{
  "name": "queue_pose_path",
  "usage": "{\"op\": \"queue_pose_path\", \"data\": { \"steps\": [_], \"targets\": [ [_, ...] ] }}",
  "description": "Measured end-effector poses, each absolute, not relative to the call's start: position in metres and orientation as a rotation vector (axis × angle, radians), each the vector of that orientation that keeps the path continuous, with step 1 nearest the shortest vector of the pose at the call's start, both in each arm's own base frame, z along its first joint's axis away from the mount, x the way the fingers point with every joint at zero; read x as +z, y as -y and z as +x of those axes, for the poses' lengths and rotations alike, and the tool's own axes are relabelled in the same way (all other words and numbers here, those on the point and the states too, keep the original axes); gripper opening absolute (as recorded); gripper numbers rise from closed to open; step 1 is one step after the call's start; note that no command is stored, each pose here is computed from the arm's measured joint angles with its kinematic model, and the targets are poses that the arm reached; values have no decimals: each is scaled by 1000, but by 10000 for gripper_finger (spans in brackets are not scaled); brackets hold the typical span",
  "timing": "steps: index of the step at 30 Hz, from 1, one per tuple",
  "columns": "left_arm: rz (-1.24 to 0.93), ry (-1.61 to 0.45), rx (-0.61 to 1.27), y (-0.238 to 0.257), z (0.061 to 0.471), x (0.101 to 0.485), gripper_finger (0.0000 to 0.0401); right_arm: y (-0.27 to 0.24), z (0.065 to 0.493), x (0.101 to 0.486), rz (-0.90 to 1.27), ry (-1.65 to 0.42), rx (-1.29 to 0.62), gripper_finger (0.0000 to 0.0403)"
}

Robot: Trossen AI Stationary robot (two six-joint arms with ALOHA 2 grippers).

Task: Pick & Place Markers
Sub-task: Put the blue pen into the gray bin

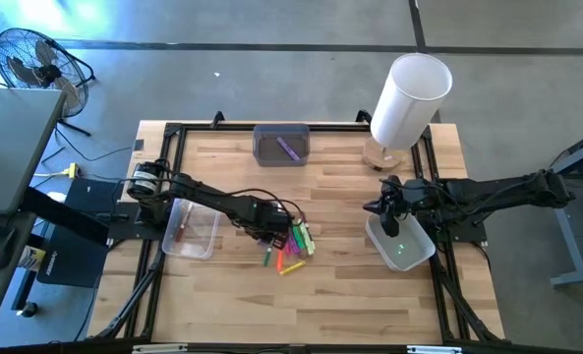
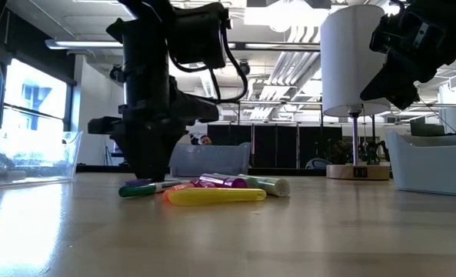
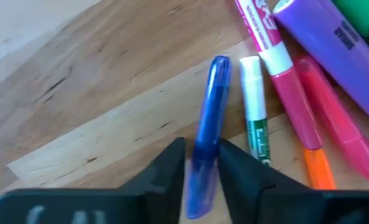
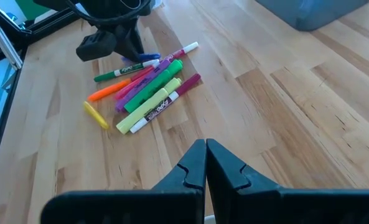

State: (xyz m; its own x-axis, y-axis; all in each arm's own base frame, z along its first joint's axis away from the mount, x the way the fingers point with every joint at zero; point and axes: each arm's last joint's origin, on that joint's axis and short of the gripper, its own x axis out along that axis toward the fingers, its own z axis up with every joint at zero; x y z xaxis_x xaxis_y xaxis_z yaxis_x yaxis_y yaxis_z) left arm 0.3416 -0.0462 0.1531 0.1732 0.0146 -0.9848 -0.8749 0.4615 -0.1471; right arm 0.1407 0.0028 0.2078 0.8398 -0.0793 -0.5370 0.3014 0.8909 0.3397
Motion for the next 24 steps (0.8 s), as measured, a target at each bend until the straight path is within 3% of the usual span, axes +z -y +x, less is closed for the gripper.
{"op": "queue_pose_path", "data": {
  "steps": [4,17,24],
  "targets": [
    [-895,-1231,761,46,342,153,27,-3,141,208,430,-540,-208,0],
    [-817,-1311,669,47,335,160,30,-3,142,211,352,-512,-187,0],
    [-806,-1187,642,37,332,191,30,-3,146,217,364,-433,-175,0]
  ]
}}
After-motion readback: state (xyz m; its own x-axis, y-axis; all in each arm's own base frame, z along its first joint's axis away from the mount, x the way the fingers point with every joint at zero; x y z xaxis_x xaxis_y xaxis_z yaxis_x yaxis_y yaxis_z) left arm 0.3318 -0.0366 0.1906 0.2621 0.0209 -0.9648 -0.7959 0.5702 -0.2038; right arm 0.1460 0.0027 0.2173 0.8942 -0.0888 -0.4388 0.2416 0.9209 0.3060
